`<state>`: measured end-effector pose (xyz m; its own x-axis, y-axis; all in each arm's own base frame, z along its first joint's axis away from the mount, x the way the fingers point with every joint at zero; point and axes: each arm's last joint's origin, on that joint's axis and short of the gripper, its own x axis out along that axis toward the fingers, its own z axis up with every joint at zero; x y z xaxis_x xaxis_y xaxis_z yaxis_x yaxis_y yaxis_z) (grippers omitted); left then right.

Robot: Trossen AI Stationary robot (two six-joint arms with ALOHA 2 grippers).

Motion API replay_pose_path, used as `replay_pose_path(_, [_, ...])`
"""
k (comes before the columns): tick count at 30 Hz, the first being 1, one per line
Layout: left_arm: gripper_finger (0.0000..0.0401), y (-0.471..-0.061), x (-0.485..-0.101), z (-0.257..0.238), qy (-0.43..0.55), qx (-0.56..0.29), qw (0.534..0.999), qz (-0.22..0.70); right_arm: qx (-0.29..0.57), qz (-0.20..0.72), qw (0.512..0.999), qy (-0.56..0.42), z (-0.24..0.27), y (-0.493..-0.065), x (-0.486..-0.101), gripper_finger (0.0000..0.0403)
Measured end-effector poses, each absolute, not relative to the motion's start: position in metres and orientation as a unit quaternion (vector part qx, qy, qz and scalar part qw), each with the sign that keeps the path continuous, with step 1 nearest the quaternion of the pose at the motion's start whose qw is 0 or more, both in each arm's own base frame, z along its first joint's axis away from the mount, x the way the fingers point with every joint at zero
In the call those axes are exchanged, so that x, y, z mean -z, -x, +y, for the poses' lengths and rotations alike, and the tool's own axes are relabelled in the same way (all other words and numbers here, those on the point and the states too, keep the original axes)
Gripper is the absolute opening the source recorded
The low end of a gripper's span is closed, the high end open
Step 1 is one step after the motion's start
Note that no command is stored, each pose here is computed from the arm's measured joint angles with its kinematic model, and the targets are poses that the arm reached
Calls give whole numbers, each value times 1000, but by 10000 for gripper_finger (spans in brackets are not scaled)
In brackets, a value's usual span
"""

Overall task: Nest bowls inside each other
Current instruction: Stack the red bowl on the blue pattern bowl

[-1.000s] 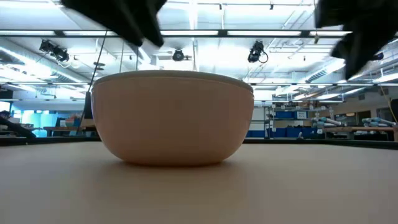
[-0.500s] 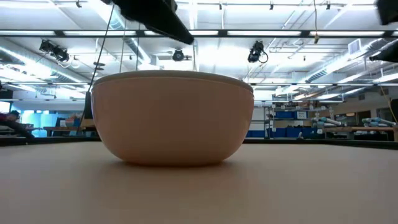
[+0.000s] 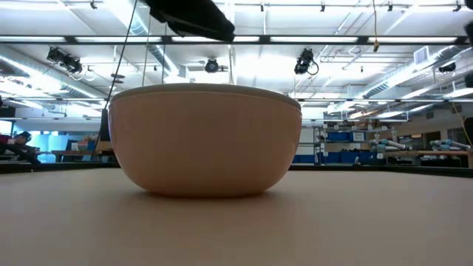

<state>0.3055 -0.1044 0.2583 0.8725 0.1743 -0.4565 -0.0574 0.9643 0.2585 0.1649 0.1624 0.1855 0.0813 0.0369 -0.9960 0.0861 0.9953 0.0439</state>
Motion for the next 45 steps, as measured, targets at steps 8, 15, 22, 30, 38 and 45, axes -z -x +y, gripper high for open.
replay_pose_path(8, [188,-305,-260,-100,-83,-78,963,243,-53,635,762,-119,169,-149,-216,156])
replay_pose_path(15, [188,-303,-261,-108,-62,-73,967,234,-56,621,777,-91,187,-150,-203,155])
replay_pose_path(22, [188,-303,-261,-107,-48,-82,968,231,-82,660,745,-50,205,-157,-171,155])
replay_pose_path(30, [188,-304,-262,-106,-44,-94,969,225,-138,646,751,23,196,-172,-166,64])
replay_pose_path(38, [188,-306,-261,-103,-78,-94,966,229,-43,493,867,50,152,-214,-200,36])
replay_pose_path(45, [188,-306,-259,-105,-202,-58,948,240,51,412,910,-6,108,-251,-213,18])
